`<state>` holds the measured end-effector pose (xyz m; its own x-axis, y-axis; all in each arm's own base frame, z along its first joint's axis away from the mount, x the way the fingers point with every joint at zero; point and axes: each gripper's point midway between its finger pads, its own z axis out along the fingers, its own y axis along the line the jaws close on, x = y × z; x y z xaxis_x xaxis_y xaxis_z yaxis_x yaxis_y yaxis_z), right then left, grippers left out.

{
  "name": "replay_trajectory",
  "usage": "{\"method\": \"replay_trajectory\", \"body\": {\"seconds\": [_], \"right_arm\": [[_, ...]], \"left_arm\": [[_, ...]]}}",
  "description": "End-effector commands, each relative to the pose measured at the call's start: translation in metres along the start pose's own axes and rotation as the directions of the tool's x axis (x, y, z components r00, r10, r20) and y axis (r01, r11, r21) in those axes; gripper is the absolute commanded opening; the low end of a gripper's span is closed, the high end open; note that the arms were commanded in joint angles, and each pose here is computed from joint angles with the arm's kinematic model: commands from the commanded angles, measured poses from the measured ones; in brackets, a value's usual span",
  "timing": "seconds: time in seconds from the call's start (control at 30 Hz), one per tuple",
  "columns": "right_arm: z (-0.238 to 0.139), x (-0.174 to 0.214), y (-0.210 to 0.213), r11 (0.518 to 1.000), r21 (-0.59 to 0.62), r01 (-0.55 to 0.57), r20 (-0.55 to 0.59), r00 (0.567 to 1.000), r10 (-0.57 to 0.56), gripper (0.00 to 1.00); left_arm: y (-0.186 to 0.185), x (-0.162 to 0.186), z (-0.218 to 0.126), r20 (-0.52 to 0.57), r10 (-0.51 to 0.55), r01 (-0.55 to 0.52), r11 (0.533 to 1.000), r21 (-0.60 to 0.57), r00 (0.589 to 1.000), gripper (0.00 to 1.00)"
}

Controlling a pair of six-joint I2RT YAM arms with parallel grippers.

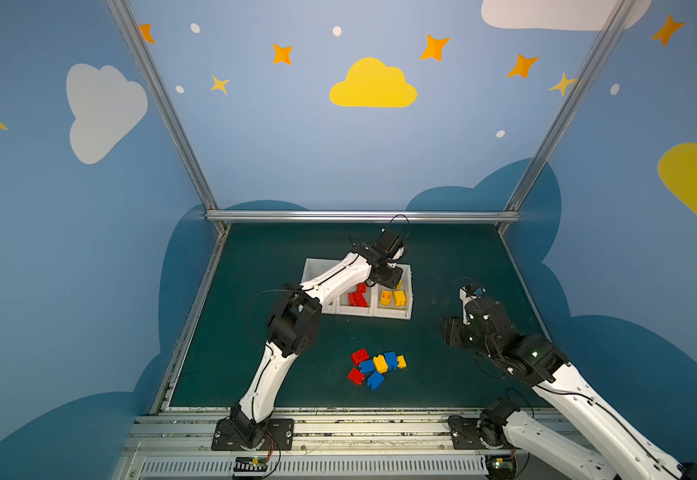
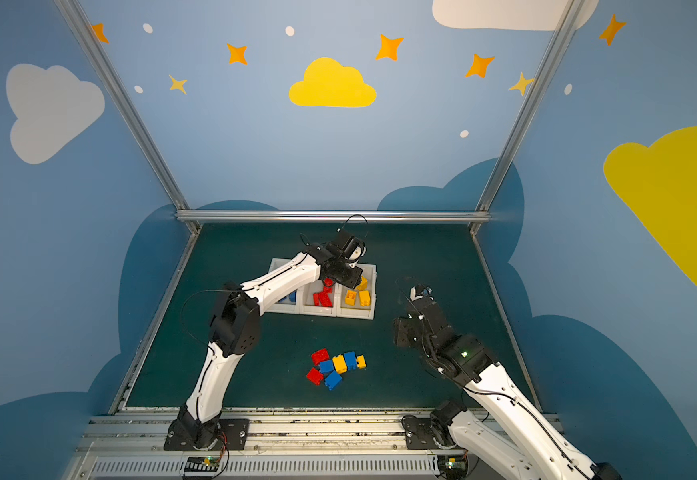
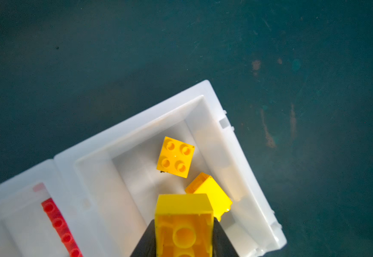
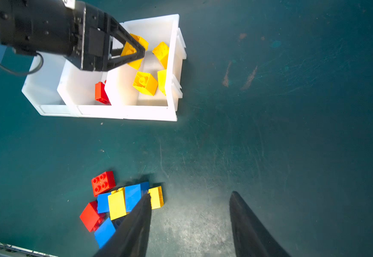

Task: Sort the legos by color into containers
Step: 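Carry the yellow brick with the left gripper over the yellow compartment, then open the left gripper to drop the yellow brick into the compartment, then withdraw the left gripper while the right gripper moves over the pile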

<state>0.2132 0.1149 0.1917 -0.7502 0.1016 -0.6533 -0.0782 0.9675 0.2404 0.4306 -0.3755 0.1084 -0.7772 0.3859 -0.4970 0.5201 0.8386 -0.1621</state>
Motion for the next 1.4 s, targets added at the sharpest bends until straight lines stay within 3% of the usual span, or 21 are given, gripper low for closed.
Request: {"method": "replay_trajectory", "body": {"seconds": [0.0,0.1,0.23,0.73,1.03,1.37], "right_arm": [[0.0,0.007,-0.007,1.0,0.019,-0.014,-0.019,1.0,0.014,0.58],[-0.001,0.008,-0.007,1.0,0.017,-0.016,-0.021,1.0,0.016,0.59],[0.0,0.007,-0.007,1.0,0.021,-0.016,-0.022,1.0,0.016,0.59],[0.016,0.032,0.003,1.0,-0.022,-0.004,-0.145,0.989,0.001,0.59],[0.034,0.063,0.025,0.996,-0.087,-0.032,-0.327,0.945,0.002,0.57],[0.051,0.099,0.045,0.995,-0.096,0.019,-0.411,0.91,-0.057,0.57]], "left_arm": [[0.001,-0.003,-0.006,-0.013,0.015,-0.015,1.0,-0.013,1.0,0.45],[0.002,-0.004,-0.007,-0.011,0.011,-0.011,1.0,-0.016,1.0,0.56],[0.002,-0.002,-0.011,-0.013,0.004,-0.004,1.0,-0.016,1.0,0.61],[0.011,0.022,-0.069,0.088,-0.054,0.054,0.999,0.004,0.995,0.64],[0.025,0.051,-0.092,0.112,-0.117,0.117,0.993,0.005,0.987,0.64],[0.041,0.088,-0.117,0.139,-0.193,0.196,0.981,-0.009,0.971,0.65]]}}
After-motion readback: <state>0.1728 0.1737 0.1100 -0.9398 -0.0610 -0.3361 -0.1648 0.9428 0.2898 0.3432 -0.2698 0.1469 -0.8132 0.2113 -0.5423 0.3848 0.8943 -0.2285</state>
